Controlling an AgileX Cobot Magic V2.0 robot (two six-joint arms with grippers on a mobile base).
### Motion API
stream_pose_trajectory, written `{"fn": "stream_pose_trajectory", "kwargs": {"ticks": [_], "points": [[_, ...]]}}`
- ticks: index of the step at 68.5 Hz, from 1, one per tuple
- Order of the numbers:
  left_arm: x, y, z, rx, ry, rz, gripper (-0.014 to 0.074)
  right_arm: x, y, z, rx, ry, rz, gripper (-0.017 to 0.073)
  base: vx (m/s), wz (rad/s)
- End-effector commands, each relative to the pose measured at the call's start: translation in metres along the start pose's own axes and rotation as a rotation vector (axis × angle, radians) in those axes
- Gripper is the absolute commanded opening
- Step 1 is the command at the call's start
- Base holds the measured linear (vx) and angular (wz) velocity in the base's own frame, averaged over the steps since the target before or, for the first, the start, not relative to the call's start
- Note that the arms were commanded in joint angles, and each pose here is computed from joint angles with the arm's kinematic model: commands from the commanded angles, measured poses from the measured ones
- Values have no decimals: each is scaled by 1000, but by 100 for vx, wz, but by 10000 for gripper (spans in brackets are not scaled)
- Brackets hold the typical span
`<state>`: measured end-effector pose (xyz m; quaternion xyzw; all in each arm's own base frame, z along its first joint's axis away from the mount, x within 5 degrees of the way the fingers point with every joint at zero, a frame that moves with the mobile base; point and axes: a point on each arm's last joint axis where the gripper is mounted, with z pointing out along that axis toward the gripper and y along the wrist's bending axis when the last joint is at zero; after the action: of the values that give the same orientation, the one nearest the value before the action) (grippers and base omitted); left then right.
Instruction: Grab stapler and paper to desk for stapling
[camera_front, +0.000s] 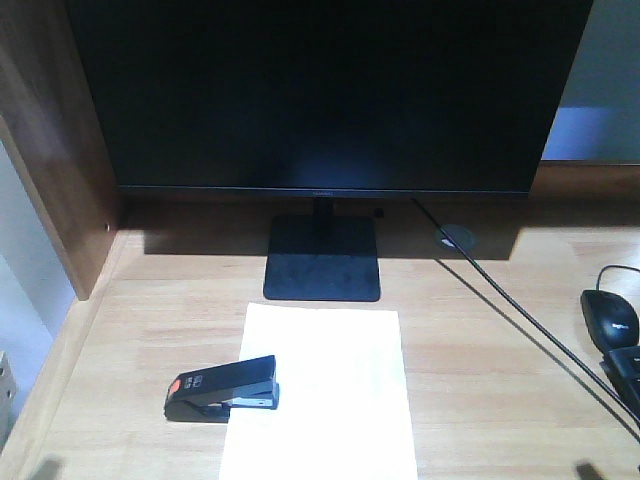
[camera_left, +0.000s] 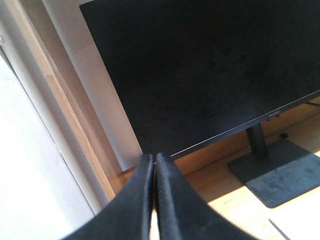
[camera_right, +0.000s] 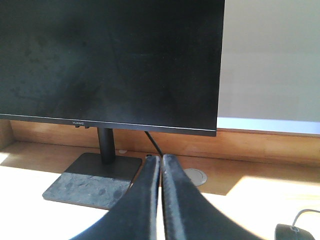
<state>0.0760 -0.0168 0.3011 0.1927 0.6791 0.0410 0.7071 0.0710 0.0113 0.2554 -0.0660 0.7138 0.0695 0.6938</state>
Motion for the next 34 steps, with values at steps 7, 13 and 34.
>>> {"fn": "stream_pose_trajectory", "kwargs": {"ticks": [7, 13, 34], "points": [[-13, 4, 0, -21, -83, -23, -6, -10, 3, 0, -30, -42, -30, -10, 0, 0], [-13, 4, 0, -21, -83, -23, -6, -10, 3, 0, -30, -42, -30, -10, 0, 0], [-13, 4, 0, -21, -83, -23, -6, -10, 3, 0, -30, -42, -30, -10, 0, 0]]}}
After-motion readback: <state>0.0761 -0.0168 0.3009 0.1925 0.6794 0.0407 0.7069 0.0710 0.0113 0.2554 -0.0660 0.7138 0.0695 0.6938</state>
